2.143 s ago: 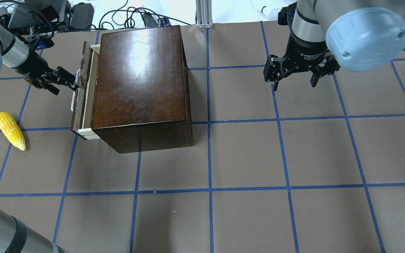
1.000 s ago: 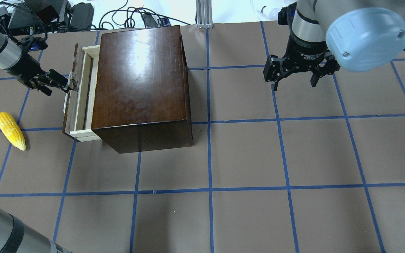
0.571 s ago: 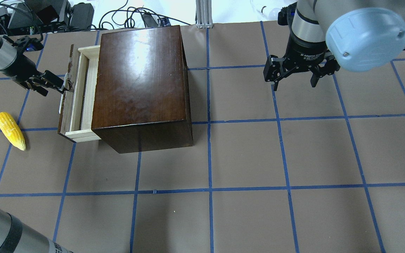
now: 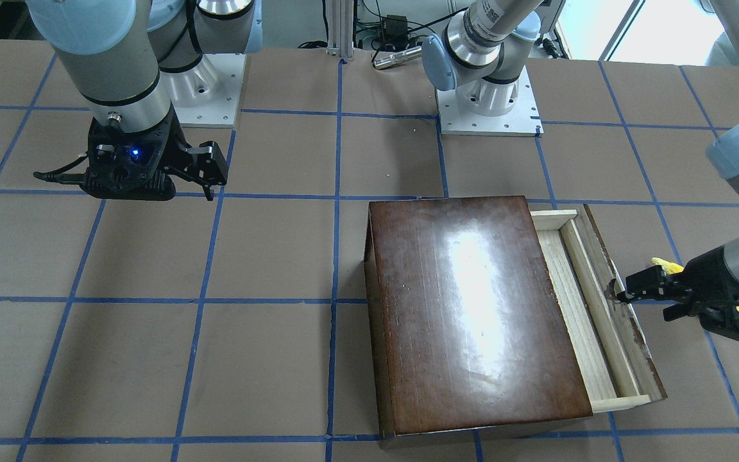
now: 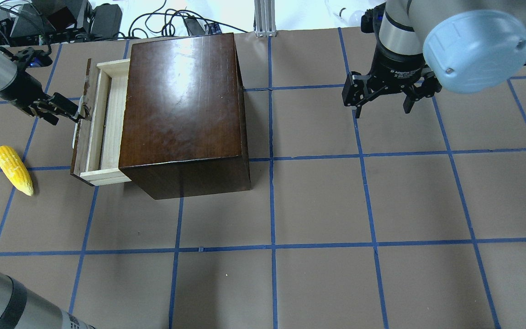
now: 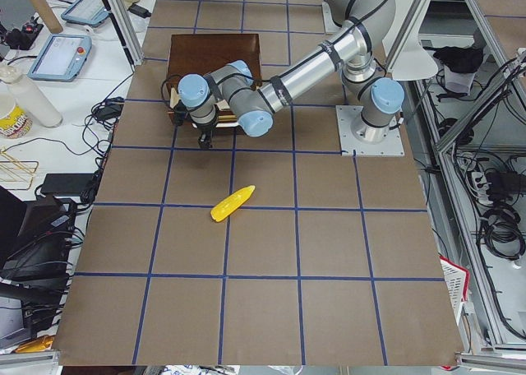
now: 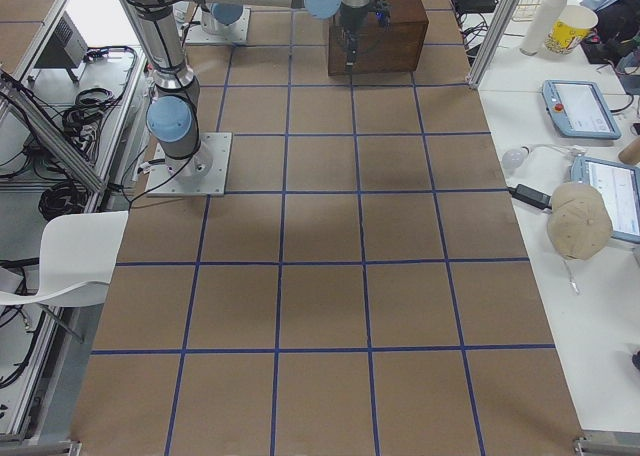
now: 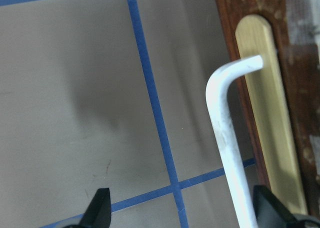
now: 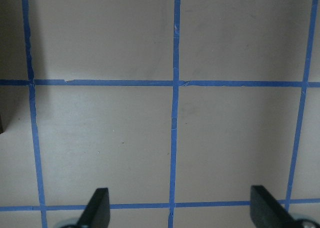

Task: Open drawer and put corn inside
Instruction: 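Pull the drawer handle away from the cabinet with the left gripper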

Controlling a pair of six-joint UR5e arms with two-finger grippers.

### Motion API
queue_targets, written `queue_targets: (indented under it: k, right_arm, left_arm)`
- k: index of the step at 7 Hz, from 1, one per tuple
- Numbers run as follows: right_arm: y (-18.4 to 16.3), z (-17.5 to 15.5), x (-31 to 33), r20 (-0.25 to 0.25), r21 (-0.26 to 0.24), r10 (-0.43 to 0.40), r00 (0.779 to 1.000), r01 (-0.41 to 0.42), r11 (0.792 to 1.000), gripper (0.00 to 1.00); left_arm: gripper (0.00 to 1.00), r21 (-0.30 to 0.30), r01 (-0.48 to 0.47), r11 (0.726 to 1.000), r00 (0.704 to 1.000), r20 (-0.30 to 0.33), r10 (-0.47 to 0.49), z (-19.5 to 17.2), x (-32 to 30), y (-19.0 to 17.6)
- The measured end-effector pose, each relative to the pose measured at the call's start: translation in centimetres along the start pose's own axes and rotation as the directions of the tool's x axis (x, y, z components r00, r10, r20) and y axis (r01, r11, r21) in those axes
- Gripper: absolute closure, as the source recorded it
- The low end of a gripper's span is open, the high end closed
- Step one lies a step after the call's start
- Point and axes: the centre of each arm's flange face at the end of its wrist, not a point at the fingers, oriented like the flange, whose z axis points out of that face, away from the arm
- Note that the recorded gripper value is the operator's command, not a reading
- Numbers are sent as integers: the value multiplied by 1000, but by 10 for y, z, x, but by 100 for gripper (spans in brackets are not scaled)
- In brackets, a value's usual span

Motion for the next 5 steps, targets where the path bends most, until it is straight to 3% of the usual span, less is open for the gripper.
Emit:
queue_targets:
  k: [5]
  right_arm:
    - [0, 0, 0, 0, 1, 0, 1000, 0, 1000, 0]
  left_arm:
    - [0, -15, -32, 999, 999, 32, 32, -8, -21, 2]
